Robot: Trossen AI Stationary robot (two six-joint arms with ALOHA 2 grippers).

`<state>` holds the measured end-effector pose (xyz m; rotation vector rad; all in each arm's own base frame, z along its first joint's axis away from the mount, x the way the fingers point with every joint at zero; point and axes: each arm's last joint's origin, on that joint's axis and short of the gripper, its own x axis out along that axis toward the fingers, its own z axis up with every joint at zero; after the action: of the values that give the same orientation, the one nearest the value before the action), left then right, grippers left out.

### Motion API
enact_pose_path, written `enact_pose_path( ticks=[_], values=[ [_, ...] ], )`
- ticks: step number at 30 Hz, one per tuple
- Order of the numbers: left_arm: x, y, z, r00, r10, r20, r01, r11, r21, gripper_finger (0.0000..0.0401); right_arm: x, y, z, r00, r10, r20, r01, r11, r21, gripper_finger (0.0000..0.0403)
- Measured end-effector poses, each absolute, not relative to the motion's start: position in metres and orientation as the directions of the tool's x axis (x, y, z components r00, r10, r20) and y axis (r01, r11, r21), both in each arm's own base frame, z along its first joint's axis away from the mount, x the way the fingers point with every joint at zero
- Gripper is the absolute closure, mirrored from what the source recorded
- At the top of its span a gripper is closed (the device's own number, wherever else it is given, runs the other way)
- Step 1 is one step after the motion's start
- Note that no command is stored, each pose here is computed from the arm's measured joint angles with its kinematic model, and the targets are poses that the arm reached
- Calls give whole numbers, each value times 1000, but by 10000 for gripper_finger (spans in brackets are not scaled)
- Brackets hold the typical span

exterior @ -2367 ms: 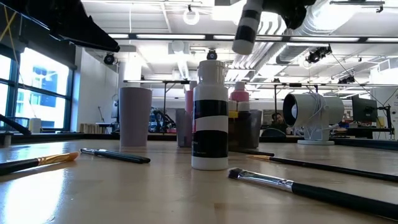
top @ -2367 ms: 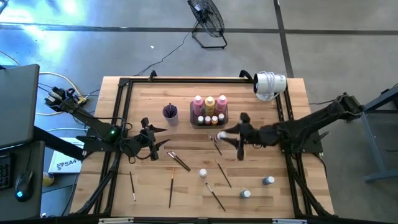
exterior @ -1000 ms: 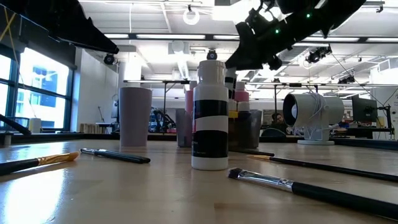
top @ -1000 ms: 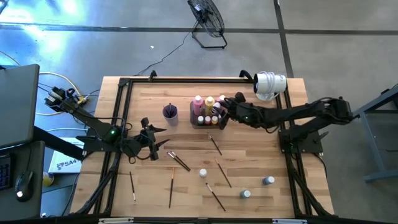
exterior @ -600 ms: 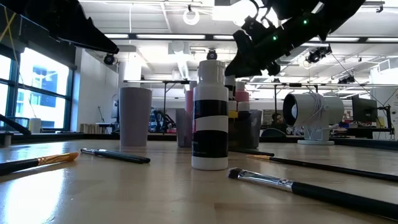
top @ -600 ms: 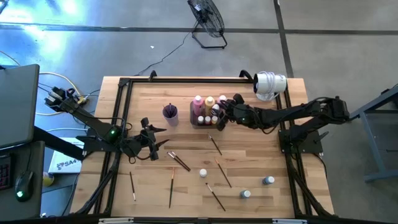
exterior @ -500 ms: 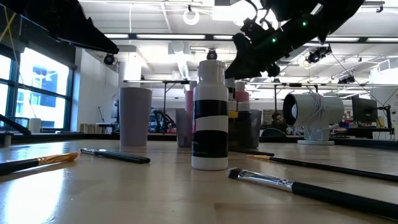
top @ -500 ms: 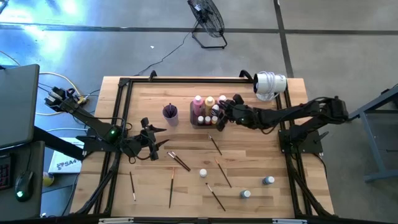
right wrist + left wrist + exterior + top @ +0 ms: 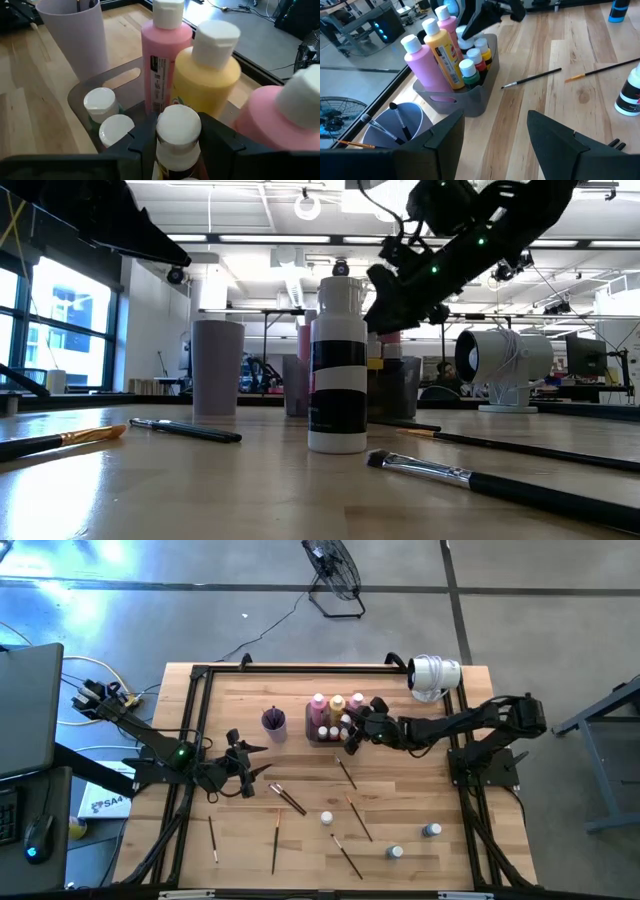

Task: Pick & Place Paint Supplies
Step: Put the small white paint bottle into the gray bin

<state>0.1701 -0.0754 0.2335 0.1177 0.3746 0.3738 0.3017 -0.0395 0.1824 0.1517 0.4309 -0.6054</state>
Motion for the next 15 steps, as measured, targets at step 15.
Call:
enact_pose_path(
  ticks=[15],
  values=[
    [170, -75, 233, 862, 378, -337, -333, 925, 183, 190, 303, -40, 179, 735, -518, -438, 579, 815, 8, 235]
  ],
)
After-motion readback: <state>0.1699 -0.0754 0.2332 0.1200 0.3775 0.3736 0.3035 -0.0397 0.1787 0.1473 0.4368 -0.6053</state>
